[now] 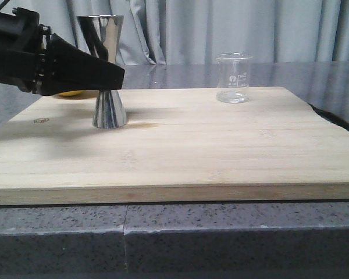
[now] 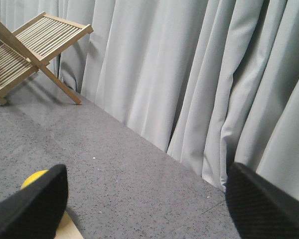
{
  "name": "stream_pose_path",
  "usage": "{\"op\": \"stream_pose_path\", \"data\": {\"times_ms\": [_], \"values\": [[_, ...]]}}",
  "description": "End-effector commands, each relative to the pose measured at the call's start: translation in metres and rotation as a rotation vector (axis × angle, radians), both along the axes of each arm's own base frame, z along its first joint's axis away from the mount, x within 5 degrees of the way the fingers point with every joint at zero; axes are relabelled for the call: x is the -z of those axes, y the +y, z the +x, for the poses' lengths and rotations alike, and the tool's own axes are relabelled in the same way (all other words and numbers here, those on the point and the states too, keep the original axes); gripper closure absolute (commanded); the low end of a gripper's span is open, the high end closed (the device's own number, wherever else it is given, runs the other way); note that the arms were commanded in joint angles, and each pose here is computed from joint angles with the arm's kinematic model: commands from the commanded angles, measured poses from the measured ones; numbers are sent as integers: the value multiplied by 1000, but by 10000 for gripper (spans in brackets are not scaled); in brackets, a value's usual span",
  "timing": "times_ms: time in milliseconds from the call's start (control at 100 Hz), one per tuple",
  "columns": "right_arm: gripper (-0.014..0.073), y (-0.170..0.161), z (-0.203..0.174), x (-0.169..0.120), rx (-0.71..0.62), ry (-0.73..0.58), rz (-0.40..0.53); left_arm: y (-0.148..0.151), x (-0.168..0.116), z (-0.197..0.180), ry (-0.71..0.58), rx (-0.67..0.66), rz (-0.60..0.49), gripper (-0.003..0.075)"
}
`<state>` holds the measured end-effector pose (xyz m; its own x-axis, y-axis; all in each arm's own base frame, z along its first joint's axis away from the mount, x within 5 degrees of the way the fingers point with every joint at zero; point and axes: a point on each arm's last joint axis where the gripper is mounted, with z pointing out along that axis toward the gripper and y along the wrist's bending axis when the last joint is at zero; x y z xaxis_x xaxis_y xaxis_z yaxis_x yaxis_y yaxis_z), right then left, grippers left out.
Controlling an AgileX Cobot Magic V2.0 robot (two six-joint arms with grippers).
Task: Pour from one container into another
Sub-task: 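Open the left gripper and withdraw it from the jigger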
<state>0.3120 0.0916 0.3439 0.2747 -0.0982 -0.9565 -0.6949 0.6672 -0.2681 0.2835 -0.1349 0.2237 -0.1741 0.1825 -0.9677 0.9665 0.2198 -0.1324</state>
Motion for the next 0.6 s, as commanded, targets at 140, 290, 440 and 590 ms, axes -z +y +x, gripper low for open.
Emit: {"op": "stream_pose_path", "data": {"times_ms": [140,290,440,590], "values": [[10,-1,-10,-28,-16,-94,61,10,-29,-2,-56,25,-130,312],[10,-1,-10,-28,-16,-94,61,17,-29,1,-41,-3,-133,253],[10,-1,-10,-28,-16,-94,61,20,-30,-2,-50,15,-100,244],[10,-1,-10,-28,-16,-94,61,26,-39,-9,-56,23,-67,244]]}}
